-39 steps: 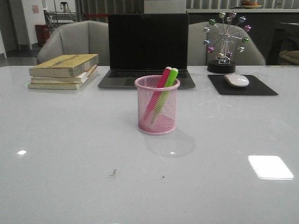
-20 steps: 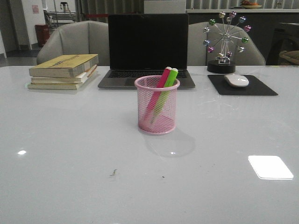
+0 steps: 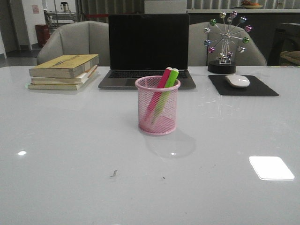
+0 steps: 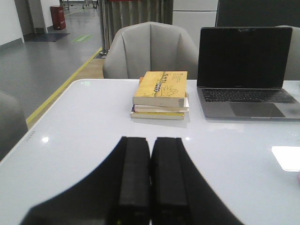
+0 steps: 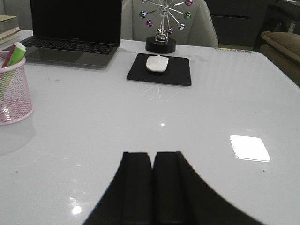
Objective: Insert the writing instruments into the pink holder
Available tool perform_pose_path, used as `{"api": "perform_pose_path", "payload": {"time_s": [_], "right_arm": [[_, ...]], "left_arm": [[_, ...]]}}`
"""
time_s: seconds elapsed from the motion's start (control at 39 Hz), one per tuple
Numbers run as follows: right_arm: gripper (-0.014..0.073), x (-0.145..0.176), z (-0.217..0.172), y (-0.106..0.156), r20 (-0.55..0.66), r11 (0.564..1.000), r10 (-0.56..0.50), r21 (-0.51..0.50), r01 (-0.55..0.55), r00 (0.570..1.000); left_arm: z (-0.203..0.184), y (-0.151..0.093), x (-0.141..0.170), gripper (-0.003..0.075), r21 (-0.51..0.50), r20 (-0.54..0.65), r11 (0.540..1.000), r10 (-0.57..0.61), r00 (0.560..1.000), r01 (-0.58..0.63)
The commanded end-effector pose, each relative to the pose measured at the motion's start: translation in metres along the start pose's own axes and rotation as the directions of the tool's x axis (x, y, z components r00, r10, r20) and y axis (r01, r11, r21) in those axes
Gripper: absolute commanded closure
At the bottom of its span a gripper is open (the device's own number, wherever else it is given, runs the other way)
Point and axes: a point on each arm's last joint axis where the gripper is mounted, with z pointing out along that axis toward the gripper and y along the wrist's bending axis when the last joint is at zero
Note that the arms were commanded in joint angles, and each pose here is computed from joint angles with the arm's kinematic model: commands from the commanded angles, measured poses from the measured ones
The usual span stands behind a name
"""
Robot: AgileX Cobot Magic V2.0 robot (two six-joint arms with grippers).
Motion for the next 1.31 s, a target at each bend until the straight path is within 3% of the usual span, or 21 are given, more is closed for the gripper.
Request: {"api": "perform_pose_path", "payload": {"time_s": [0.0, 0.31, 0.72, 1.28], "right_arm": [[0.0536, -0.01, -0.002, -0.001, 0.103, 1.0, 0.001, 0.01, -0.002, 0.995], [0.0536, -0.01, -0.002, -0.001, 0.103, 1.0, 0.001, 0.01, -0.002, 0.995], [0.0536, -0.01, -0.002, -0.001, 0.103, 1.0, 0.001, 0.01, -0.002, 0.995], [0.0536, -0.01, -0.002, -0.001, 0.103, 1.0, 0.001, 0.01, -0.002, 0.995]], "left_arm": [[-0.005, -0.003, -0.004, 0.0623, 0.043, 0.125, 0.998, -0.046, 0.991, 0.041], [-0.011, -0.002, 0.04, 0.0623, 0.072, 0.219, 0.997, -0.058, 0.974, 0.043], [-0.012, 0.001, 0.08, 0.0623, 0.071, 0.194, 0.996, -0.061, 0.979, 0.048], [-0.016, 0.002, 0.081, 0.0623, 0.058, 0.215, 0.998, -0.015, 0.977, 0.002]]}}
